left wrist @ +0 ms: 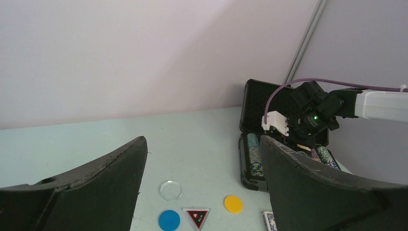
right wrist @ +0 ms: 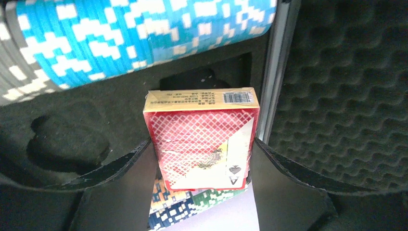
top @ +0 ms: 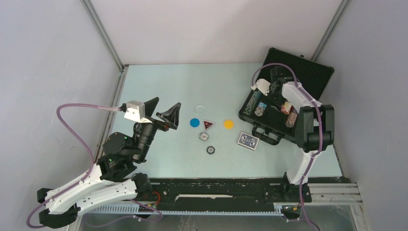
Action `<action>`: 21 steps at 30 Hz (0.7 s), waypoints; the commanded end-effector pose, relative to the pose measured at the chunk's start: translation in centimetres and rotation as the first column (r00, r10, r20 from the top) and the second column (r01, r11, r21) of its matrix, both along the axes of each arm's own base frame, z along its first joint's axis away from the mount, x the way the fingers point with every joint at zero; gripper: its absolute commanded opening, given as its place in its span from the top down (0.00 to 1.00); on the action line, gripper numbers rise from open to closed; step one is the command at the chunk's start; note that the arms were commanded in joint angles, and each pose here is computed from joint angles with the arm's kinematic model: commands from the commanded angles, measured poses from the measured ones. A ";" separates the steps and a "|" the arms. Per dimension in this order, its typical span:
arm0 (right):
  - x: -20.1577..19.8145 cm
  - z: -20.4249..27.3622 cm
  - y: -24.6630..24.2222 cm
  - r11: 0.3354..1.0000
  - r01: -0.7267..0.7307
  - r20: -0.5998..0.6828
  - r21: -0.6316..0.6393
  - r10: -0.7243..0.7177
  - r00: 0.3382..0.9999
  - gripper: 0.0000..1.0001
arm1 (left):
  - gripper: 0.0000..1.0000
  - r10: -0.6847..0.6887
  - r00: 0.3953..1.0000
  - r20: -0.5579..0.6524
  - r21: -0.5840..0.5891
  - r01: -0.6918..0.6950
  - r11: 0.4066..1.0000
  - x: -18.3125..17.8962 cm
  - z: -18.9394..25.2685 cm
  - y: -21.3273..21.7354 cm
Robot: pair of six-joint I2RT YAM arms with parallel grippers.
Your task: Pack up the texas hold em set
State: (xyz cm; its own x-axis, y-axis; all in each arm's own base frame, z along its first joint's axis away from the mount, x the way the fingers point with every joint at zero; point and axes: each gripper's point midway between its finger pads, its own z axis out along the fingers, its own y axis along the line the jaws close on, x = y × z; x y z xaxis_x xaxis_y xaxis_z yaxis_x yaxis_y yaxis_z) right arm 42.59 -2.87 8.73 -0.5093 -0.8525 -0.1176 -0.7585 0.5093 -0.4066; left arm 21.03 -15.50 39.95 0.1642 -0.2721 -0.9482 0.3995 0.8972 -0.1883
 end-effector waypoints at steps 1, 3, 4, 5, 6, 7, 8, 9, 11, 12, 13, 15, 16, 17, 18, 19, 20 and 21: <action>3.0 1.6 0.1 1.000 -0.023 0.085 0.008 0.022 0.996 0.48 | 0.09 0.026 1.000 0.014 0.009 -0.026 1.000 0.4 -0.2 0.2; 3.1 1.2 0.2 0.999 -0.031 0.077 0.021 0.029 0.997 0.48 | 0.09 0.027 1.000 0.016 0.012 -0.027 1.000 0.3 -0.2 0.2; 3.2 1.1 0.2 0.999 -0.033 0.076 0.027 0.031 0.997 0.48 | 0.09 0.028 0.999 0.017 0.013 -0.029 1.000 0.3 -0.2 0.3; 3.3 1.0 0.1 0.999 -0.030 0.080 0.028 0.028 0.996 0.48 | 0.09 0.029 0.999 0.020 0.010 -0.029 1.000 0.3 -0.1 0.4; 3.4 0.9 0.1 0.999 -0.032 0.080 0.025 0.030 0.996 0.48 | 0.09 0.029 0.999 0.021 0.009 -0.030 1.000 0.3 -0.1 0.4; 3.5 0.8 0.1 0.999 -0.034 0.079 0.023 0.032 0.996 0.48 | 0.09 0.029 0.999 0.022 0.009 -0.029 1.000 0.3 -0.1 0.4; 3.4 0.7 0.0 0.999 -0.033 0.073 0.021 0.032 0.997 0.48 | 0.09 0.029 0.999 0.022 0.010 -0.030 1.000 0.3 -0.2 0.4; 3.3 0.5 -0.1 0.999 -0.033 0.068 0.018 0.032 0.997 0.48 | 0.10 0.029 0.999 0.022 0.013 -0.029 0.999 0.3 -0.2 0.3; 3.2 0.4 -0.3 0.999 -0.029 0.065 0.020 0.028 0.998 0.48 | 0.09 0.021 0.999 0.026 0.012 -0.021 1.000 0.3 -0.1 0.2; 3.1 0.3 -0.2 0.999 -0.029 0.064 0.028 0.027 0.998 0.48 | 0.09 0.014 1.000 0.027 0.017 -0.015 1.000 0.2 -0.2 0.1; 2.9 0.3 -0.2 0.999 -0.031 0.059 0.037 0.029 0.998 0.48 | 0.09 0.006 1.000 0.028 0.023 -0.006 1.000 0.2 -0.2 -0.2; 2.6 0.1 -0.2 0.998 -0.034 0.055 0.046 0.032 0.998 0.47 | 0.09 -0.007 1.000 0.028 0.031 0.006 1.000 0.2 -0.2 -0.4; 2.5 0.0 -0.2 0.998 -0.039 0.051 0.051 0.036 0.998 0.47 | 0.09 -0.008 1.000 0.029 0.028 0.008 1.000 0.1 -0.1 -0.4; 2.4 0.0 -0.1 0.997 -0.048 0.047 0.057 0.045 0.998 0.47 | 0.09 -0.009 0.999 0.031 0.026 0.008 1.000 0.1 -0.1 -0.4; 2.2 -0.2 0.0 0.997 -0.054 0.041 0.062 0.051 0.998 0.47 | 0.09 -0.007 0.999 0.031 0.025 0.006 1.000 0.1 -0.1 -0.3; 2.1 -0.3 0.1 0.996 -0.058 0.038 0.067 0.056 0.998 0.46 | 0.09 -0.005 0.999 0.032 0.024 0.005 1.000 0.1 -0.1 -0.3; 2.0 -0.5 0.1 0.996 -0.064 0.032 0.069 0.061 0.998 0.46 | 0.09 -0.005 1.000 0.031 0.024 0.004 1.000 0.1 -0.1 -0.3; 2.0 -0.6 0.0 0.995 -0.066 0.030 0.069 0.064 0.998 0.46 | 0.09 -0.006 0.999 0.031 0.025 0.005 1.000 0.1 -0.1 -0.3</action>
